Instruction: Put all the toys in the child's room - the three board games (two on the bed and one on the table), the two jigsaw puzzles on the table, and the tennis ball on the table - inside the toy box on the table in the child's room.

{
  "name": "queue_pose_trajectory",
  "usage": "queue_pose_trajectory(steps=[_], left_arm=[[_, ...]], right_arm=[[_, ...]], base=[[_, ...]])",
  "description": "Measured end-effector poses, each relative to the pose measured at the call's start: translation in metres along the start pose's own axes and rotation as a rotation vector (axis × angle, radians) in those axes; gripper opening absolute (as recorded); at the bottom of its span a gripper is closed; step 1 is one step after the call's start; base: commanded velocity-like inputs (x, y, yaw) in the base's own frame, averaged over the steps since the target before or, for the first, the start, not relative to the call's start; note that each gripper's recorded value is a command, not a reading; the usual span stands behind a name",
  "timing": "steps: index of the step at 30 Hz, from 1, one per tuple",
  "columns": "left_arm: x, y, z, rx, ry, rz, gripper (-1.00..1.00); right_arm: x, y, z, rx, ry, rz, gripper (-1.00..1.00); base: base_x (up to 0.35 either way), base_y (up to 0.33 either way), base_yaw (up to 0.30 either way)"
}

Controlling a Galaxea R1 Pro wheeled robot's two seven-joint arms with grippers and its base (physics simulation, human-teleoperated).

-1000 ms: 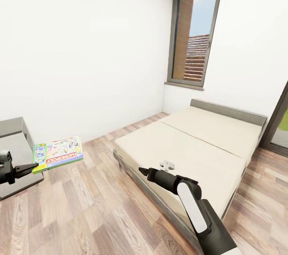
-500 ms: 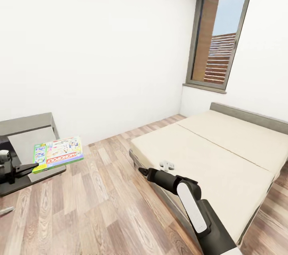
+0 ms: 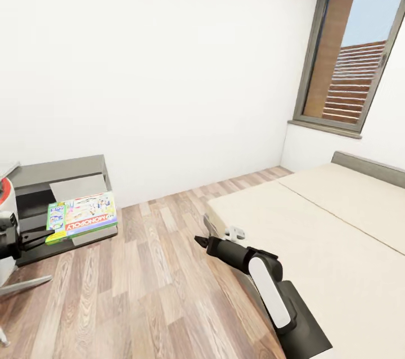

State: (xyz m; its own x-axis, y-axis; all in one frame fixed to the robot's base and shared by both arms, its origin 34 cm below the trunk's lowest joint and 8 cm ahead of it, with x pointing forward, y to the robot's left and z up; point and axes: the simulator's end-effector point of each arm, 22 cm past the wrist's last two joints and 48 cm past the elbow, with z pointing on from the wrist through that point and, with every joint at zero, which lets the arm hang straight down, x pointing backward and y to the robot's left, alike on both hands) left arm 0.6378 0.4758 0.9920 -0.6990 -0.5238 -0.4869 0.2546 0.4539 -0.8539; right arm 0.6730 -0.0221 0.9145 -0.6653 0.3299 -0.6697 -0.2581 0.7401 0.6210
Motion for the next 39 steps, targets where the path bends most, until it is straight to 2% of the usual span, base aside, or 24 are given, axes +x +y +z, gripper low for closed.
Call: queue_pose_trajectory(steps=[8,16,29,34,38,39], left_arm=[[0.0,0.0,0.001,0.001,0.001,-0.002,-1.0],[-0.001,0.0,0.0,0.002,-0.002,-0.003,-1.0],[-0.007,-0.017,0.002,0.005,0.009,-0.006,-1.0],[0.017,-0.018,0.027,0.001,0.1,-0.019,-1.0],[0.028,-0.006,0.048,-0.081,0.145,0.001,-1.0],[0.032,0.0,0.058,-0.119,0.157,0.014,-1.0]], right_arm=[[-0.001,0.0,-0.001,0.0,-0.003,-0.003,1.0],[-0.001,-0.002,-0.001,0.003,-0.002,-0.002,1.0],[-0.013,0.008,-0.008,0.008,0.002,0.0,1.0],[-0.021,0.004,-0.014,0.022,-0.004,0.002,1.0],[-0.035,-0.019,-0.025,0.064,-0.022,0.005,1.0],[-0.043,-0.028,-0.03,0.08,-0.038,0.008,1.0]], base=[[0.254,0.0,0.292],[0.018,0.0,0.292],[0.0,0.0,0.292],[0.0,0.0,0.292],[0.0,0.0,0.292],[0.0,0.0,0.293]])
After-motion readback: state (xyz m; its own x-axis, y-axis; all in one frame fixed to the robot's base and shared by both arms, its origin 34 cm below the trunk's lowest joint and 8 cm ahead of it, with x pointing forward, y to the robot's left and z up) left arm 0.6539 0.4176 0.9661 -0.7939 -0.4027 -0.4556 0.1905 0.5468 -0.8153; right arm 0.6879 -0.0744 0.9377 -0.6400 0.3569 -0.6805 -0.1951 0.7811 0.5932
